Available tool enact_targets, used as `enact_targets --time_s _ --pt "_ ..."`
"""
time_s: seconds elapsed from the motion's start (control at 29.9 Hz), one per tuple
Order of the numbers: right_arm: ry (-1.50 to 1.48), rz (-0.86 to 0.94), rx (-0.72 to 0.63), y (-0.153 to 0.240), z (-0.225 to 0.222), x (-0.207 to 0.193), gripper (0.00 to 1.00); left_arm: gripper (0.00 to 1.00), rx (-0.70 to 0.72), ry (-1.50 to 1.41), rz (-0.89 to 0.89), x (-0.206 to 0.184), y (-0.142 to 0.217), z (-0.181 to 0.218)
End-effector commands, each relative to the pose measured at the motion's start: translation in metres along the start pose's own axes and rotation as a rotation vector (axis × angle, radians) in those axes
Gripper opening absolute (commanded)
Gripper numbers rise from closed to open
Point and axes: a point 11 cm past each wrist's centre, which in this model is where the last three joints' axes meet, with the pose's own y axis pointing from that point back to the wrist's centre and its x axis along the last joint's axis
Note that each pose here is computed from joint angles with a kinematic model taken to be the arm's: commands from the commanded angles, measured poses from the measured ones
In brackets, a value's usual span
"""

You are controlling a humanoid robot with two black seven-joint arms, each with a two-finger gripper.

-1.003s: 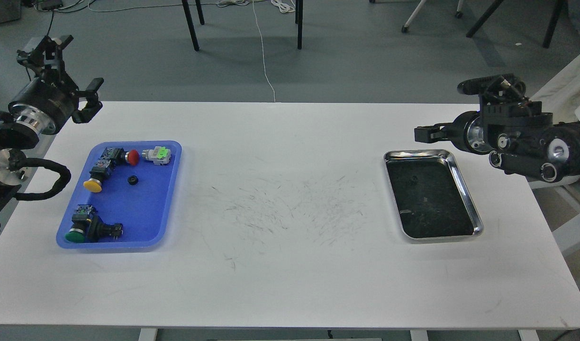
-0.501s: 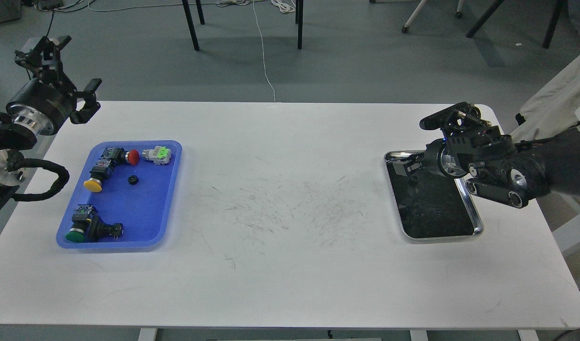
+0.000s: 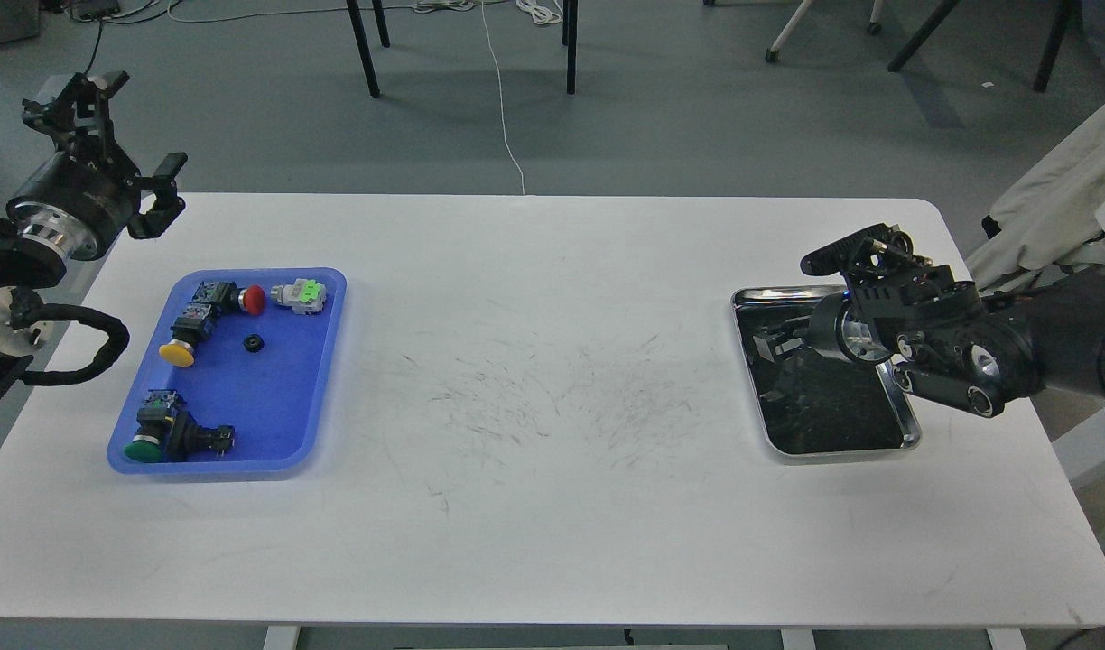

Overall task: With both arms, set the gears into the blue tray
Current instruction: 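Lower the right gripper into the steel tray and grasp a black gear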

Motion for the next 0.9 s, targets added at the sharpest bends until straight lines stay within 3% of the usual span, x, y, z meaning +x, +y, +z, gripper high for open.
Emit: enact_targets --time_s 0.0,0.6,0.87 --pt "0.005 -0.002 0.011 -0.004 -0.005 -0.002 0.55 0.98 0.001 -0.002 0.0 0.0 0.0 0.0" --pt "0.013 -0.02 0.029 -0.008 -0.01 -0.009 0.49 0.98 0.002 -0.001 0.002 0.001 0.0 -0.001" --pt "0.039 -0.042 0.019 -0.005 -0.002 -0.01 0.41 0.98 0.002 -0.002 0.003 0.001 0.001 0.0"
